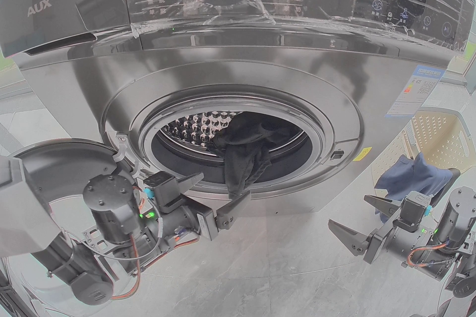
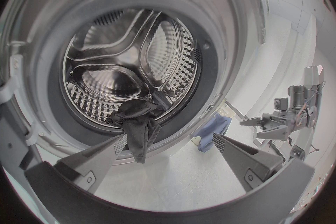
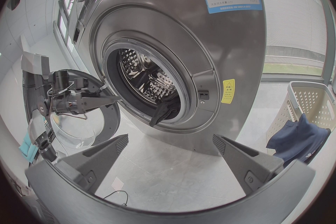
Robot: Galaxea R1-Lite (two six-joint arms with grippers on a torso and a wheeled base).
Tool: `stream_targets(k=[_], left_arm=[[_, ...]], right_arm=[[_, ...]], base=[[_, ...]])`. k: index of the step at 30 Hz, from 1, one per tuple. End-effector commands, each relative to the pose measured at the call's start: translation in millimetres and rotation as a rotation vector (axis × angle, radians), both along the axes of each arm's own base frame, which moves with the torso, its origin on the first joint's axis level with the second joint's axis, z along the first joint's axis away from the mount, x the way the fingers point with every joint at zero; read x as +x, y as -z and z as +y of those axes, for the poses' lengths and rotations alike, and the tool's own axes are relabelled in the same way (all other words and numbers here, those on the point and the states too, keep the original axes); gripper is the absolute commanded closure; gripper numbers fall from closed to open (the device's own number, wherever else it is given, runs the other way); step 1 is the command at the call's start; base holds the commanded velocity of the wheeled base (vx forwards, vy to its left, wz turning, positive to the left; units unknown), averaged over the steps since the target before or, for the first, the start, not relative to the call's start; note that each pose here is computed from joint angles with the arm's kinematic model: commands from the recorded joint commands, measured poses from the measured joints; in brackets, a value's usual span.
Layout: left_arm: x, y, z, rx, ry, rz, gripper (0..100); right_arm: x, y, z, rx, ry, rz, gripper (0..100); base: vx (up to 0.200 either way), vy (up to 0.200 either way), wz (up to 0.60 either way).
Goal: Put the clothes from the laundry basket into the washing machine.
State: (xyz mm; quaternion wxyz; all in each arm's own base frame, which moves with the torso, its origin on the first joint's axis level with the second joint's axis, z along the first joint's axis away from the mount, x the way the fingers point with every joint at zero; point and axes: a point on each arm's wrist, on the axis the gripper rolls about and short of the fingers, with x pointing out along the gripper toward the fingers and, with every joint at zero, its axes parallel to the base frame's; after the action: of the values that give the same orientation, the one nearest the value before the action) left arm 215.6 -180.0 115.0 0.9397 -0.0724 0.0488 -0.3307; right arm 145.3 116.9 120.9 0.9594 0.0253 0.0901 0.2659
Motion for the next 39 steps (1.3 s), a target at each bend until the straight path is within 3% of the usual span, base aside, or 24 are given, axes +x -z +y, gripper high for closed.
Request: stream_targets(k=[1, 10, 21, 35, 36, 39], left_arm=[[33.9, 21.4, -21.8, 0.036, -0.011, 0.037, 0], [80.7, 29.6, -29.6, 0.048, -0.080, 0.055, 0], [109.4, 52.9, -37.9, 0.077, -0.112, 0.084, 0], [132.0, 65.2, -50.0, 0.092, -0.117, 0.099, 0], [132.4, 66.9, -50.3, 0.095, -0.117, 0.103, 100], [133.9, 65.4, -51.4, 0.090, -0.116, 0.097, 100]], right_arm=[[-0.3, 1.6, 0.9, -0.005, -0.005, 0.006, 0], [-1.5, 1.6, 2.5, -0.004, -0.015, 0.007, 0], [-1.0, 3.0, 3.3, -0.009, -0.017, 0.013, 0], [-1.2, 2.8, 3.2, -0.008, -0.017, 0.012, 0], [-1.2, 2.8, 3.2, -0.008, -0.017, 0.012, 0], [-1.2, 2.6, 3.2, -0.007, -0.017, 0.011, 0]], base=[[0.000, 0.000, 0.00], [0.000, 0.000, 0.00], [0.000, 0.000, 0.00], [0.000, 0.000, 0.00], [0.000, 0.000, 0.00], [0.000, 0.000, 0.00]])
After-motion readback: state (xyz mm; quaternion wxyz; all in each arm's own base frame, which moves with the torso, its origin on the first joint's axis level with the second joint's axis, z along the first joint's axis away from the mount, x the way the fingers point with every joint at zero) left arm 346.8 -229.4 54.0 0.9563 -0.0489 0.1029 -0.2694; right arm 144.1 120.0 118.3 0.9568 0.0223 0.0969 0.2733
